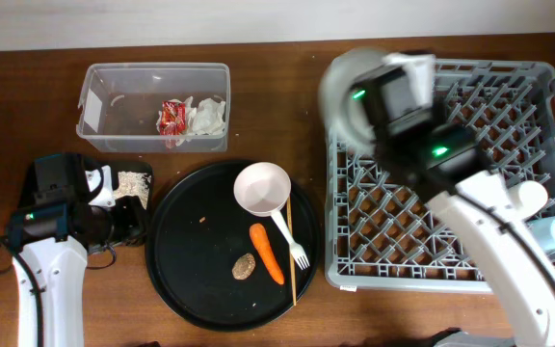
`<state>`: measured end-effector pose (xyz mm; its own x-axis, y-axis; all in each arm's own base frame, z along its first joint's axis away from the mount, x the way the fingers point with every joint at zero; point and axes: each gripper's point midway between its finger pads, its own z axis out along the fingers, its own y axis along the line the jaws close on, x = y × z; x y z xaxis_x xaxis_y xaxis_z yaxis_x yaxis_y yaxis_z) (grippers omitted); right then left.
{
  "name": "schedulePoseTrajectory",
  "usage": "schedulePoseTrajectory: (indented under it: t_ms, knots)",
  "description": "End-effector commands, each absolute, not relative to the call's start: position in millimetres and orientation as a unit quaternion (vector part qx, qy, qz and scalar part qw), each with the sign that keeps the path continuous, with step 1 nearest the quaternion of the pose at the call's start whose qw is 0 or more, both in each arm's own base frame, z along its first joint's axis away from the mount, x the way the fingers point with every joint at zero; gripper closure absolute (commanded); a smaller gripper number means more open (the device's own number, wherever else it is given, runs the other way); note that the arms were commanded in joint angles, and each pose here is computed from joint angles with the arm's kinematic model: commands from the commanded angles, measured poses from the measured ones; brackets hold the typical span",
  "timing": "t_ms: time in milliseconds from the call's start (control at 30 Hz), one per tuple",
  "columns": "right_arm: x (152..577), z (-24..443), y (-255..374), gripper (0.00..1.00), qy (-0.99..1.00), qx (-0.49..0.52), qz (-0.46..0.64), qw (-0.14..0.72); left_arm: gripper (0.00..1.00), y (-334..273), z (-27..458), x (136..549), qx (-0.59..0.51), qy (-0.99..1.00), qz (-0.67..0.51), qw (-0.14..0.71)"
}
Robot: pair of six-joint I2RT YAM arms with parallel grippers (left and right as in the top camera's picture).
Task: Sort waste into correct bins and load items into the dishwasher rack
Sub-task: 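Carry the plate to the rack and stand it upright with the right gripper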
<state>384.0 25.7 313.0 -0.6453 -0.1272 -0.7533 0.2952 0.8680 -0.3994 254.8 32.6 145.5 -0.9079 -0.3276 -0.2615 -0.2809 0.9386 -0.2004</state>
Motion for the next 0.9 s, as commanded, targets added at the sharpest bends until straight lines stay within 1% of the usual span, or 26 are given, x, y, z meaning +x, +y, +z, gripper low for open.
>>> schedulePoseTrajectory:
  t_ms: [0, 67, 133, 233, 333, 400, 500, 567, 700, 800, 833, 867]
  knots:
    - [373.5, 359.1, -76.5, 0.96, 0.805, 0.137, -0.407, 0.410, 0.40, 33.2, 153.0, 257.7, -0.159, 0.971, -0.082, 0.160]
    - [367.9, 368.1, -127.3, 0.96, 0.781, 0.205, -0.426, 0.408, 0.40, 33.2, 153.0, 257.7, -0.159, 0.971, -0.082, 0.160]
    - [361.9, 371.3, -164.7, 0.96, 0.758, 0.255, -0.447, 0.401, 0.40, 33.2, 153.0, 257.6, -0.159, 0.971, -0.082, 0.160]
    - [365.0, 365.3, -203.4, 0.96, 0.734, 0.301, -0.465, 0.394, 0.40, 33.2, 153.0, 257.5, -0.159, 0.971, -0.082, 0.159]
    - [383.6, 340.1, -227.1, 0.96, 0.733, 0.307, -0.480, 0.372, 0.40, 33.2, 153.0, 257.5, -0.159, 0.971, -0.082, 0.159]
    - [401.6, 300.9, -241.0, 0.96, 0.747, 0.299, -0.490, 0.335, 0.40, 33.3, 153.0, 257.6, -0.159, 0.971, -0.082, 0.160]
    - [424.5, 254.4, -245.8, 0.96, 0.763, 0.283, -0.495, 0.304, 0.40, 33.3, 153.0, 257.6, -0.159, 0.971, -0.082, 0.160]
    - [432.1, 234.9, -244.0, 0.96, 0.774, 0.271, -0.493, 0.290, 0.40, 33.3, 153.0, 257.8, -0.159, 0.971, -0.082, 0.160]
    - [448.9, 208.2, -212.7, 0.96, 0.810, 0.226, -0.458, 0.288, 0.40, 34.0, 153.9, 260.4, -0.159, 0.970, -0.081, 0.166]
    - [451.2, 197.1, -189.3, 0.96, 0.829, 0.192, -0.448, 0.274, 0.40, 34.1, 154.1, 260.8, -0.158, 0.970, -0.081, 0.167]
    - [451.8, 194.4, -180.7, 0.95, 0.835, 0.180, -0.446, 0.269, 0.40, 34.2, 154.2, 261.3, -0.158, 0.970, -0.081, 0.168]
    - [453.6, 191.5, -170.5, 0.89, 0.841, 0.166, -0.441, 0.266, 0.40, 34.3, 154.4, 261.9, -0.158, 0.970, -0.081, 0.169]
